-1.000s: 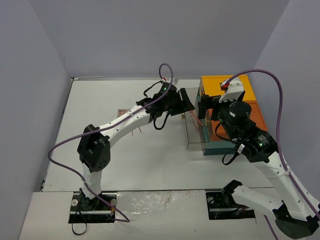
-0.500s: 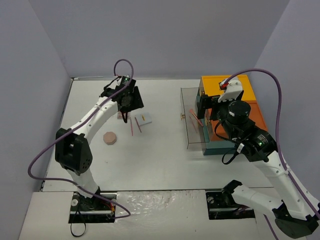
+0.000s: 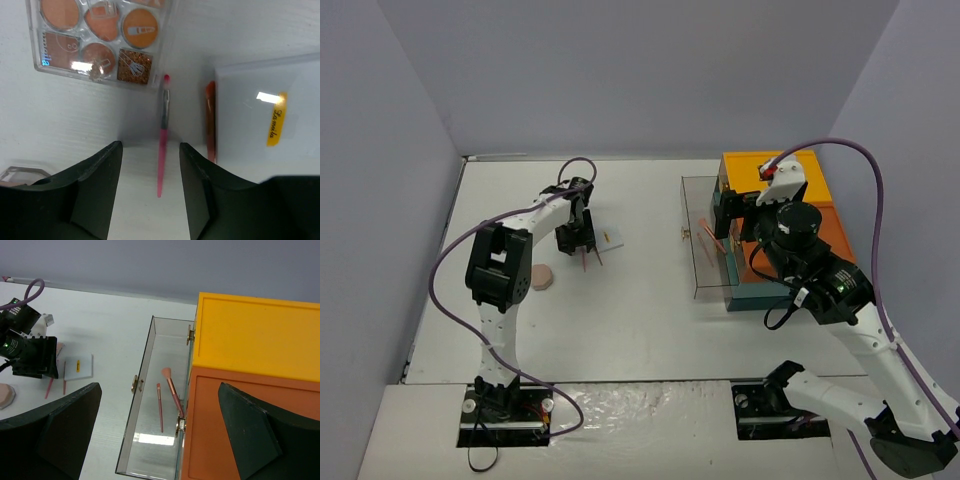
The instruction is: Organize the makeup
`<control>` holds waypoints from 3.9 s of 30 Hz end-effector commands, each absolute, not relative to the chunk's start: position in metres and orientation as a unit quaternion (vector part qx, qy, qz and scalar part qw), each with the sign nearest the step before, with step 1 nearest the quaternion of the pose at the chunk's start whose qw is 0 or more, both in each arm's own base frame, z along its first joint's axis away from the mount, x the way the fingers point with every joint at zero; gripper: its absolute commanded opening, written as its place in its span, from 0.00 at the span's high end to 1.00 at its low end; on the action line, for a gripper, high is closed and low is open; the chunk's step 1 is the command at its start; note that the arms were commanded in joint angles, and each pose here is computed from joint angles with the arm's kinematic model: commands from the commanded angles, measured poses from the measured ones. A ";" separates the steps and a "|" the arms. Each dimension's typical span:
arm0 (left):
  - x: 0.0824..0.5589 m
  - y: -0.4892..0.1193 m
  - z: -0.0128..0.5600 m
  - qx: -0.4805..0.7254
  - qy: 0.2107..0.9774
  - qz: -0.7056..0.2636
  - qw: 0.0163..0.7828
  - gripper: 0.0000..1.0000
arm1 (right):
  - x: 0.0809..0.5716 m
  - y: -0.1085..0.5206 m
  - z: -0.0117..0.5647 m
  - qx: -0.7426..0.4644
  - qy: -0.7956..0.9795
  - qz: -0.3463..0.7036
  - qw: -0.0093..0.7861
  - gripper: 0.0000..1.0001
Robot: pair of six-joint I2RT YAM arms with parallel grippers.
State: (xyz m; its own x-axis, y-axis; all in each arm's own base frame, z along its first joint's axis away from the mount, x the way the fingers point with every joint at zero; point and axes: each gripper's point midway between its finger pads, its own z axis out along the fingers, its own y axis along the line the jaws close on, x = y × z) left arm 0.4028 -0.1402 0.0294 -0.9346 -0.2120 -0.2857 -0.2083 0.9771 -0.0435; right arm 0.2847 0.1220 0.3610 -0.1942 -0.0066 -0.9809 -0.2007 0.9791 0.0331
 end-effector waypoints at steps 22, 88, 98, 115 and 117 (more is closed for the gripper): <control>0.402 -0.215 0.170 -0.088 0.943 -0.177 0.267 1.00 | 0.294 0.119 0.384 -0.041 0.744 0.078 0.662 0.00; 0.394 -0.179 0.034 -0.196 0.962 -0.004 0.191 0.73 | 0.288 0.116 0.376 -0.040 0.747 0.081 0.659 0.00; 0.369 -0.168 0.053 -0.198 0.960 -0.015 0.199 1.00 | 0.292 0.120 0.373 -0.047 0.750 0.079 0.655 0.00; 0.372 -0.372 0.286 -0.051 0.837 -0.419 0.349 1.00 | 0.294 0.124 0.378 -0.046 0.749 0.085 0.656 0.00; 0.363 -0.402 0.301 -0.035 0.822 -0.458 0.336 1.00 | 0.294 0.123 0.378 -0.045 0.748 0.085 0.656 0.00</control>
State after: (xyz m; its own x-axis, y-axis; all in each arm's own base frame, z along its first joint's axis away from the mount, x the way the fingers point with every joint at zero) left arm 0.3760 -0.3248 0.2054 -0.7952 -0.3329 -0.5068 0.0364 0.8081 -0.5879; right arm 0.2891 0.1213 0.3464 -0.2230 -0.0280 -0.9744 -0.1823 0.9831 0.0135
